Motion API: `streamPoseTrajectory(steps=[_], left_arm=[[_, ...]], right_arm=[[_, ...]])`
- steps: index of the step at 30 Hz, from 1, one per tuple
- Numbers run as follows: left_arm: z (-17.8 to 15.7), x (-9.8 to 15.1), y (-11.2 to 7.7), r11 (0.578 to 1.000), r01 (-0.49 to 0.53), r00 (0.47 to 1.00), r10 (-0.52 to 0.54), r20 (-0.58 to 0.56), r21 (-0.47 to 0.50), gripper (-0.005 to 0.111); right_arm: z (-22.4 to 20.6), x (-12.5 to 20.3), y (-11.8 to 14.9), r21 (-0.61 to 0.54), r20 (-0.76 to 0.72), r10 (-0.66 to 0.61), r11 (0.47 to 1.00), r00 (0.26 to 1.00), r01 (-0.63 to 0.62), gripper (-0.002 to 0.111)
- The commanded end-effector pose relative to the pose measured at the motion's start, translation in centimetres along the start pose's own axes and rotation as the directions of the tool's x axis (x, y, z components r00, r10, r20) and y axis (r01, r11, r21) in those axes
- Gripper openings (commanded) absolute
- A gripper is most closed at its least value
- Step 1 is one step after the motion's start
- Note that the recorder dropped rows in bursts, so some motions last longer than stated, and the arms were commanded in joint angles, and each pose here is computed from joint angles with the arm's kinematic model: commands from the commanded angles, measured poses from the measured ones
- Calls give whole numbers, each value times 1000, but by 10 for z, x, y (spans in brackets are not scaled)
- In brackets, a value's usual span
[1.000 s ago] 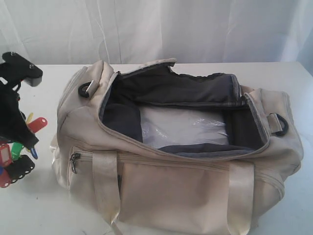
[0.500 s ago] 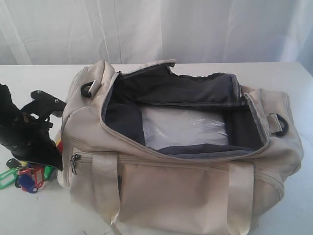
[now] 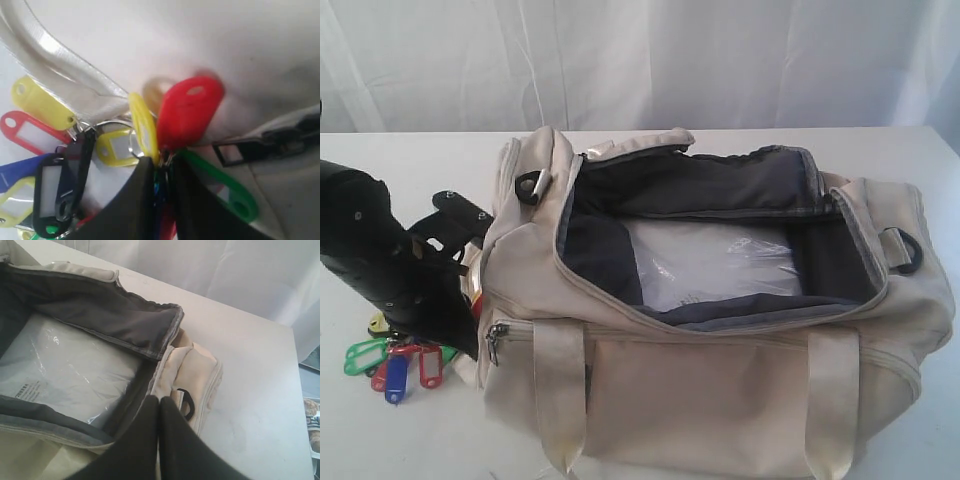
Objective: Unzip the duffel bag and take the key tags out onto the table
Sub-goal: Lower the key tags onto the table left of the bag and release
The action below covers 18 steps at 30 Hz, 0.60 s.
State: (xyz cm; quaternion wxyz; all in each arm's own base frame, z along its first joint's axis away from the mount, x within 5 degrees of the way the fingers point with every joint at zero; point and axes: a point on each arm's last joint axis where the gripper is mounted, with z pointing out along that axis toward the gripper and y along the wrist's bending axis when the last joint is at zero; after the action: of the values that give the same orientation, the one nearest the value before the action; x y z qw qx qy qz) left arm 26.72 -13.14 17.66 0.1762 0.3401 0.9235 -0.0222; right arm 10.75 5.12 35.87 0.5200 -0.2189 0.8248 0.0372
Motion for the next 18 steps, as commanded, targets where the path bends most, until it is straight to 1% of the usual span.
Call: streamPoseTrajectory(steps=[1,5,7,10,15,17,18], left_arm=[[2,-2,-3,1000,-7,1000,7,5,13,22],[-6,-7,-2,1000,-7,999,9,-46,30,57],[-12,-12,-1,999,-9,997,12,-78,40,67],[-24,-18,0,998,-9,992,16,-127,56,68],[-59,-31,4,998,-18,993,24,-116,52,68],[-74,-29,5,999,-30,993,34,-111,35,65],[-82,-26,5,999,-34,993,37,-109,27,62]], right_arm=[[0,0,0,0,13,3,1000,1000,-3,0],[0,0,0,0,13,3,1000,1000,-3,0],[0,0,0,0,13,3,1000,1000,-3,0],[0,0,0,0,13,3,1000,1000,-3,0],[0,0,-1,3,14,0,1000,1000,0,0],[0,0,-1,6,15,-3,1000,1000,3,0],[0,0,-1,6,15,-3,1000,1000,3,0]])
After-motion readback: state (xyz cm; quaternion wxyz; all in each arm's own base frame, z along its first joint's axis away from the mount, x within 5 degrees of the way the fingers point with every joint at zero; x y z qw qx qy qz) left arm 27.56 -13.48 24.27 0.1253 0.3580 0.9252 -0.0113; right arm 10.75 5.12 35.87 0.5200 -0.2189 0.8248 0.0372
